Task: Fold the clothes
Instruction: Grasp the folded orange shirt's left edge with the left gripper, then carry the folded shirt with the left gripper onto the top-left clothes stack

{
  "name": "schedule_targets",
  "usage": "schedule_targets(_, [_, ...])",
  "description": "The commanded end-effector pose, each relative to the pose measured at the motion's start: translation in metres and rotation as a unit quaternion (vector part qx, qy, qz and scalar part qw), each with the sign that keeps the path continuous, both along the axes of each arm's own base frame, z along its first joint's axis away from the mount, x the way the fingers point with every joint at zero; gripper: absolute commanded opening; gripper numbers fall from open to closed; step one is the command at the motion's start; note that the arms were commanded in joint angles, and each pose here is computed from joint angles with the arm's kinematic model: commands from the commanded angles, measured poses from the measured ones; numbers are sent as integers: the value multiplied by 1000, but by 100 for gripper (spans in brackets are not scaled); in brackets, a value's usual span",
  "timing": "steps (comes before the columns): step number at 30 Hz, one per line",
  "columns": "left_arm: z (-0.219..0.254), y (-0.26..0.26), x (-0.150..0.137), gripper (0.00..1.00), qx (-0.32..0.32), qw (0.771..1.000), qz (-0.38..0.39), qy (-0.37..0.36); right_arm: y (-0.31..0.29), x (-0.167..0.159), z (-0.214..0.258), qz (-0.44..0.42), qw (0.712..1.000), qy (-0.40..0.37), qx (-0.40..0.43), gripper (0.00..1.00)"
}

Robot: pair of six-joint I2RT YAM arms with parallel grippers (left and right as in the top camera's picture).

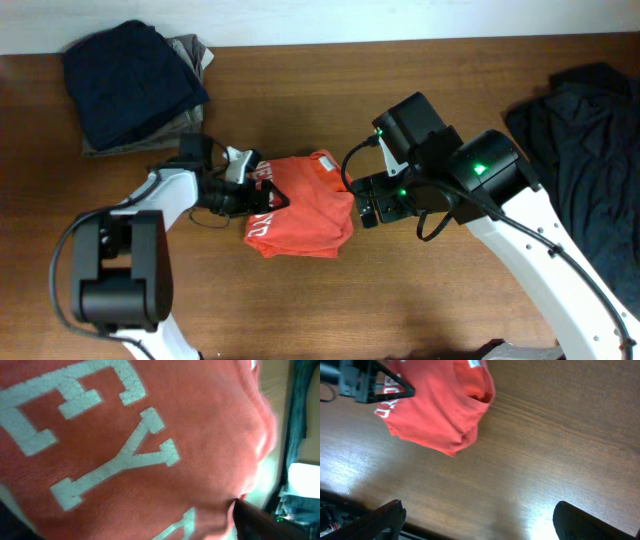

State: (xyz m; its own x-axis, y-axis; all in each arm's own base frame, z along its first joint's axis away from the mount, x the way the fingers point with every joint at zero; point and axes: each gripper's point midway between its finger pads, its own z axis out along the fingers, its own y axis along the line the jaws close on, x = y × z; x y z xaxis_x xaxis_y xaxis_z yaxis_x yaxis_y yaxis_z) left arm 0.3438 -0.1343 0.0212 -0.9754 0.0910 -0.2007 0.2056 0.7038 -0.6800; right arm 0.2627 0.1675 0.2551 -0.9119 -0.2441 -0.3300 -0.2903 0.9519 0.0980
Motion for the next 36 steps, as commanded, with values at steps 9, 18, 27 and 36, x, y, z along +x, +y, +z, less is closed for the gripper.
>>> schedule_targets(9, [-53,-12,-12,10,-5,999,-1,54,1,0,-2,-2,1000,1,-2,99])
schedule_targets(18, [-13,-11,53,0,9,1000,3,-27,0,-1,-2,-2,1000,4,-4,99])
schedule_targets(27, [69,48,150,0,178,972,66,-137,-4,-4,-4,-2,1000,9,-14,99])
schedule_targets(36, [120,112,202,0,265,927,113,-241,-8,-10,-6,-2,999,23,-23,99])
